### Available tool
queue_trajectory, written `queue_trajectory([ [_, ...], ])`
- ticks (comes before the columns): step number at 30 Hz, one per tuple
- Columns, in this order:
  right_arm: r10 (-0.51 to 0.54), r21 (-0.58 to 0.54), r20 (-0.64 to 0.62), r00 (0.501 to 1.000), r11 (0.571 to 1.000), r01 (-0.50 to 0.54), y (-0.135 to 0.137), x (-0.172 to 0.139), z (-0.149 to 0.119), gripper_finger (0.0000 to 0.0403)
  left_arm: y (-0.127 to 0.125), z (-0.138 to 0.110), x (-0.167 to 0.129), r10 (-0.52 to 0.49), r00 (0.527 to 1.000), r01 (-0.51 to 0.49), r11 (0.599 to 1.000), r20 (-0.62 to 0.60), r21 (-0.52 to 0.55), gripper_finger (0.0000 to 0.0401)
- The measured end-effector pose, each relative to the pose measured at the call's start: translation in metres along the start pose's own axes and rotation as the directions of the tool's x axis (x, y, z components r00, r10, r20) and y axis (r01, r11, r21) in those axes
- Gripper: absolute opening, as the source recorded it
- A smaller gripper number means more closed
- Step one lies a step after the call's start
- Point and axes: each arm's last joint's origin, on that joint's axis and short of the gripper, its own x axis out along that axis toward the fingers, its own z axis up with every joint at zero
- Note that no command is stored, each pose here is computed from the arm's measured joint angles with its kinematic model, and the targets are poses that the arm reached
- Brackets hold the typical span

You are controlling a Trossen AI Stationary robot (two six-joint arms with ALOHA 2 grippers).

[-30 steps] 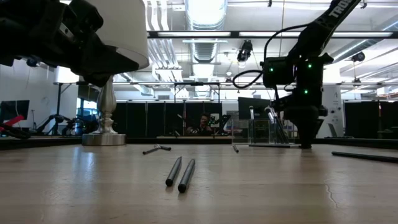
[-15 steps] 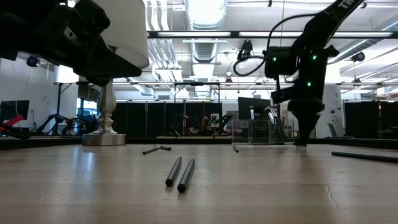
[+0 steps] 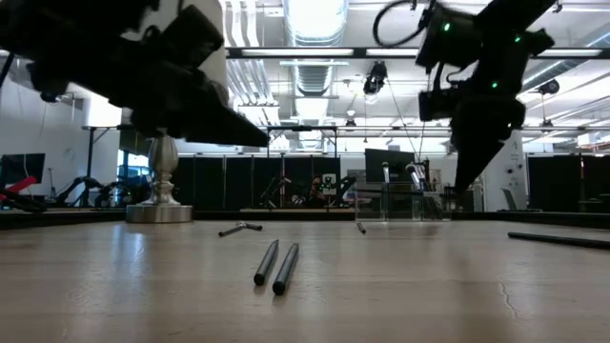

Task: Put items in baskets/containers
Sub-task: Put the lash brush into the transparent organizer

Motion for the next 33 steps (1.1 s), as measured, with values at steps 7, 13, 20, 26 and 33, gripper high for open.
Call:
queue_trajectory([
  [7,0.112,-0.085,0.075,0.991,0.991,-0.105,0.046,-0.002,-0.004,0.0008,-0.018,0.02,0.035,0.003,0.999,0.005,0.99,-0.053,0.139,0.0001],
  [13,0.161,-0.133,0.083,0.983,0.98,-0.15,0.078,-0.004,0.0,0.0008,-0.027,0.036,0.052,0.066,0.992,-0.039,0.97,-0.107,0.242,0.0035],
  [20,0.172,-0.184,0.052,0.984,0.97,-0.16,0.105,-0.005,0.02,0.0008,-0.038,0.044,0.06,0.16,0.975,-0.097,0.928,-0.152,0.359,0.0089],
  [26,0.179,-0.25,0.018,0.984,0.953,-0.169,0.126,-0.009,0.039,0.0008,-0.041,0.04,0.059,0.179,0.958,-0.073,0.907,-0.222,0.414,0.0094],
  [33,0.212,-0.321,0.01,0.977,0.926,-0.198,0.145,-0.015,0.055,0.0008,-0.044,0.033,0.053,0.18,0.939,-0.039,0.902,-0.293,0.429,0.0094],
])
